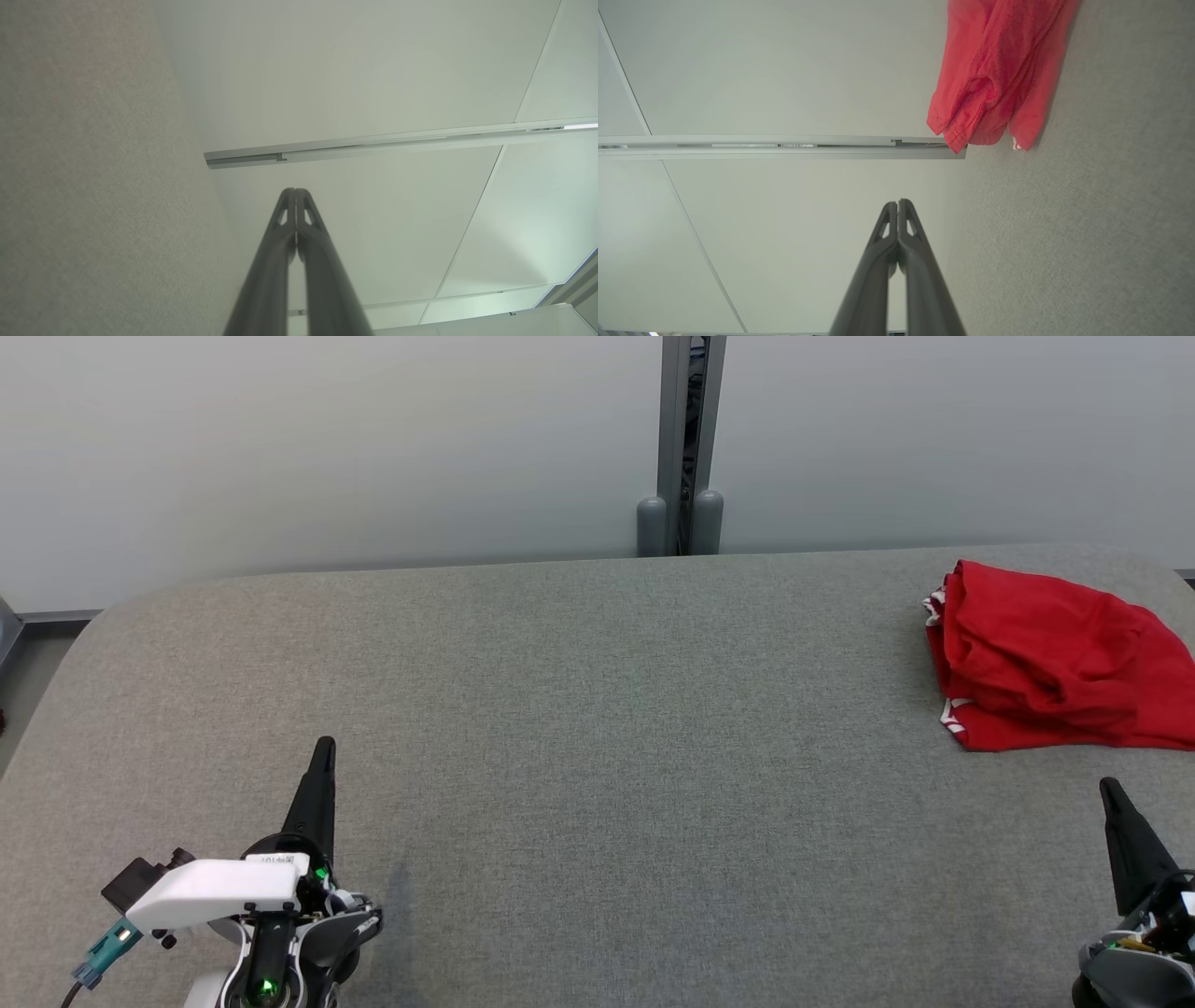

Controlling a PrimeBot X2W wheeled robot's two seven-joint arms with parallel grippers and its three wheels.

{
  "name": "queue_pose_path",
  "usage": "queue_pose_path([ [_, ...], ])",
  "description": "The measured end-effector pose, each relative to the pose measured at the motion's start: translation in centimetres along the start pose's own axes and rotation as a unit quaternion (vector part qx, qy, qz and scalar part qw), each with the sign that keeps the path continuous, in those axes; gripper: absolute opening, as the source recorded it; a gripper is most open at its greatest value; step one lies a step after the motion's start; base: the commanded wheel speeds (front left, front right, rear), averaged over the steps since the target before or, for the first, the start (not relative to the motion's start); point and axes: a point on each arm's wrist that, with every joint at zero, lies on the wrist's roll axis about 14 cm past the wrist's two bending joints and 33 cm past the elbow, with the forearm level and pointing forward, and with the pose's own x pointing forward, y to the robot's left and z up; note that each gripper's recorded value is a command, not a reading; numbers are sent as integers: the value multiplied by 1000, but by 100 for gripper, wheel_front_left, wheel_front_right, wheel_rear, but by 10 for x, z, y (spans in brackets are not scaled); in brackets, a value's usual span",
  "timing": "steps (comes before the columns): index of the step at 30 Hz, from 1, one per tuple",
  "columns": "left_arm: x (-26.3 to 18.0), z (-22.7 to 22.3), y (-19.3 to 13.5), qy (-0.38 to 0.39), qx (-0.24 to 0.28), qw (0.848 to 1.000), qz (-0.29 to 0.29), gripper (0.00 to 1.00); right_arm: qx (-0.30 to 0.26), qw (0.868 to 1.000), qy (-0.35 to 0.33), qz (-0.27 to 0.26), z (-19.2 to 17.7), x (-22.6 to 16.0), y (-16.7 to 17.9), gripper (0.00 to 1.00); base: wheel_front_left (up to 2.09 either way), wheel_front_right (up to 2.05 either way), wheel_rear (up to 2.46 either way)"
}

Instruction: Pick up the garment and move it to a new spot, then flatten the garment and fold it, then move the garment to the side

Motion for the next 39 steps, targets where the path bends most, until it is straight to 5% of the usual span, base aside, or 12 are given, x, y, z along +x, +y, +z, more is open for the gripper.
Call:
queue_pose_path([
  [39,0,0,0,-1,0,1000,0,0,0,1000,1,0,-1,0,0,0,0,0,0],
])
